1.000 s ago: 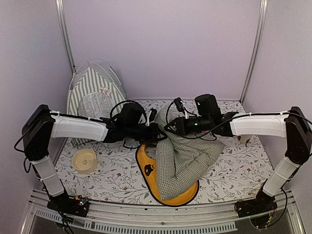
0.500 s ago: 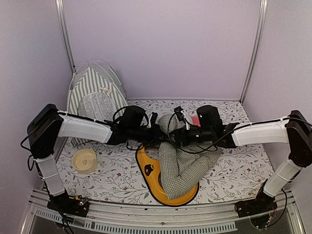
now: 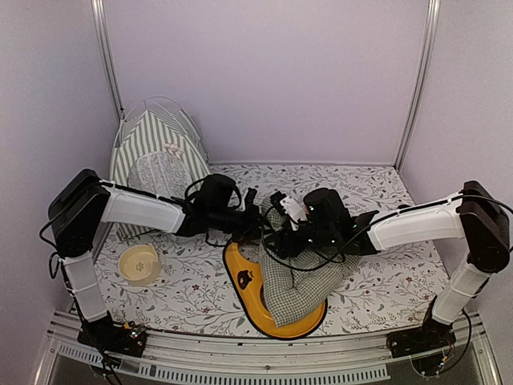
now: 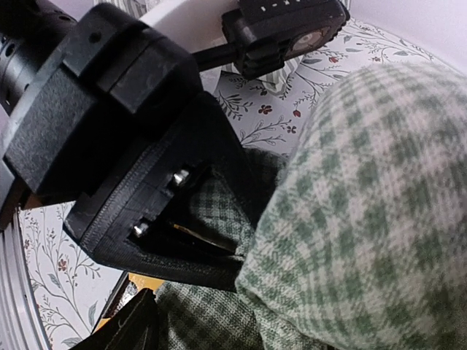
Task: Set up the pet tent
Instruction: Adjust the cushion on the pet food container.
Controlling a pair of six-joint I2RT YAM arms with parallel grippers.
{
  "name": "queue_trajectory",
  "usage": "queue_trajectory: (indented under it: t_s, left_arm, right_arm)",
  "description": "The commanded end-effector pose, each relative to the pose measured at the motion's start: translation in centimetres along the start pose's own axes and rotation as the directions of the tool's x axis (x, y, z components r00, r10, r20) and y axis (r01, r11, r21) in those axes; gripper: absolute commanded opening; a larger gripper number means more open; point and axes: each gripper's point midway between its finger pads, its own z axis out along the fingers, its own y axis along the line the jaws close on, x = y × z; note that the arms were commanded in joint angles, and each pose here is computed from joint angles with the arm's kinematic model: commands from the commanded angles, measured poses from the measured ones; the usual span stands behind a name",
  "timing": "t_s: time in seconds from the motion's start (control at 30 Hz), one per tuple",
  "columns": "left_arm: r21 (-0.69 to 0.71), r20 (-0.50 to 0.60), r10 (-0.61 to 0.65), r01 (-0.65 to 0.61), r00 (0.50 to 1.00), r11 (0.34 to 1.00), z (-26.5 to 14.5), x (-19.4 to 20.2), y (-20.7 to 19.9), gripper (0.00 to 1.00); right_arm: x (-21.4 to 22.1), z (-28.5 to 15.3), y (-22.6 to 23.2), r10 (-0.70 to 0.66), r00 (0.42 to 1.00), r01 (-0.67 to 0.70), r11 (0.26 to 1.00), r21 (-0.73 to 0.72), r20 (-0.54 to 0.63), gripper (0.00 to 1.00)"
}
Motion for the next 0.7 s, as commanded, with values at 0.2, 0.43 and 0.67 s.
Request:
queue_trajectory:
  t_s: [0.2,0.43,0.67]
  left_arm:
    - [0.137,0.113,0.132,-0.147,0.985,0.98,-2.2,-3.6,-6.4,0.08]
    - [0.125,0.142,0.19,-0.208,0.971,0.97,-3.7,-4.1,-8.0,0.16]
    - [0.027,0.196,0.222,-0.232,0.955,0.972,-6.4,-4.3,-6.6,0.33]
  right_arm:
    - [8.3,1.1,-1.6,-0.029,0.959,0.061,0.992,0.108,-0.28,0.62]
    - [7.9,1.2,-2.5,-0.02,0.959,0.068,0.985,0.159,-0.283,0.11]
    - [4.7,0.1,-3.6,0.065,0.979,-0.026,0.981,0.194,-0.195,0.0]
